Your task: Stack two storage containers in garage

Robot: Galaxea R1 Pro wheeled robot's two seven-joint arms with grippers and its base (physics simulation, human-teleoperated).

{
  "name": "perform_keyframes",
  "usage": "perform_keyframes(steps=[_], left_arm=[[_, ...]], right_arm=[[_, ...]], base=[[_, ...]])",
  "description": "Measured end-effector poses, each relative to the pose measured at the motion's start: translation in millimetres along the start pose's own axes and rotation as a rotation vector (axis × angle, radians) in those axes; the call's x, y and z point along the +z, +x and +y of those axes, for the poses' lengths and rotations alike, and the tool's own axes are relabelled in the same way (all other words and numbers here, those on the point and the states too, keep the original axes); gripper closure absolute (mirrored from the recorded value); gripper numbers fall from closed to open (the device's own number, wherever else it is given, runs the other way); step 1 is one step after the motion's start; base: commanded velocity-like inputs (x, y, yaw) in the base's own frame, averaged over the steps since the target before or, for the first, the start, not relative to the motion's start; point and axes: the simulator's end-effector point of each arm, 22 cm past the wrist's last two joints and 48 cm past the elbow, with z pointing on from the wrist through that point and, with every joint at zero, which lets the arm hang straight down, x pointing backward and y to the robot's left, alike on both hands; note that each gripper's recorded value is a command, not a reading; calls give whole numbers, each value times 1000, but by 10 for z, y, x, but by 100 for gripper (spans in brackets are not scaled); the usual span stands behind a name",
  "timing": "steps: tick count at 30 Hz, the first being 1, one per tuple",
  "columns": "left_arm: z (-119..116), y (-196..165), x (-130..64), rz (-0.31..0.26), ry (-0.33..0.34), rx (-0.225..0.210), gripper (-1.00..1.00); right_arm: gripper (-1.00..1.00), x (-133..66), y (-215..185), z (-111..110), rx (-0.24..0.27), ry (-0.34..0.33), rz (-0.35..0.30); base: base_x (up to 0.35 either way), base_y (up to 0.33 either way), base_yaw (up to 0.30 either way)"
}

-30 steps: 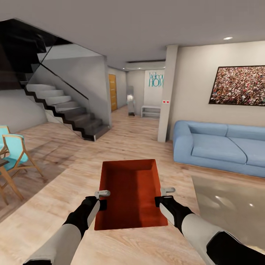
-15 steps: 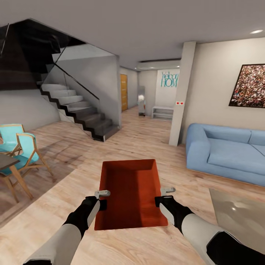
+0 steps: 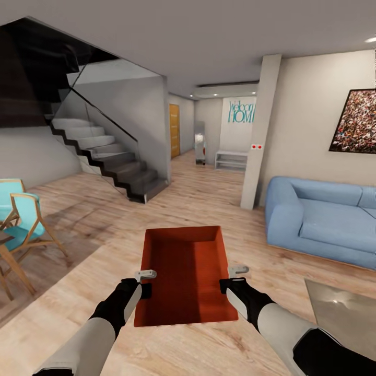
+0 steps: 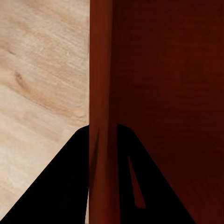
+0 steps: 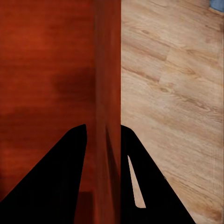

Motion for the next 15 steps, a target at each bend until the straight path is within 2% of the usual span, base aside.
perform_keyframes(steps=[15], left_arm=[[-1, 7, 6, 2, 0, 0, 100]], right_arm=[[100, 6, 8, 0, 0, 0, 2]], base=[[323, 0, -8]])
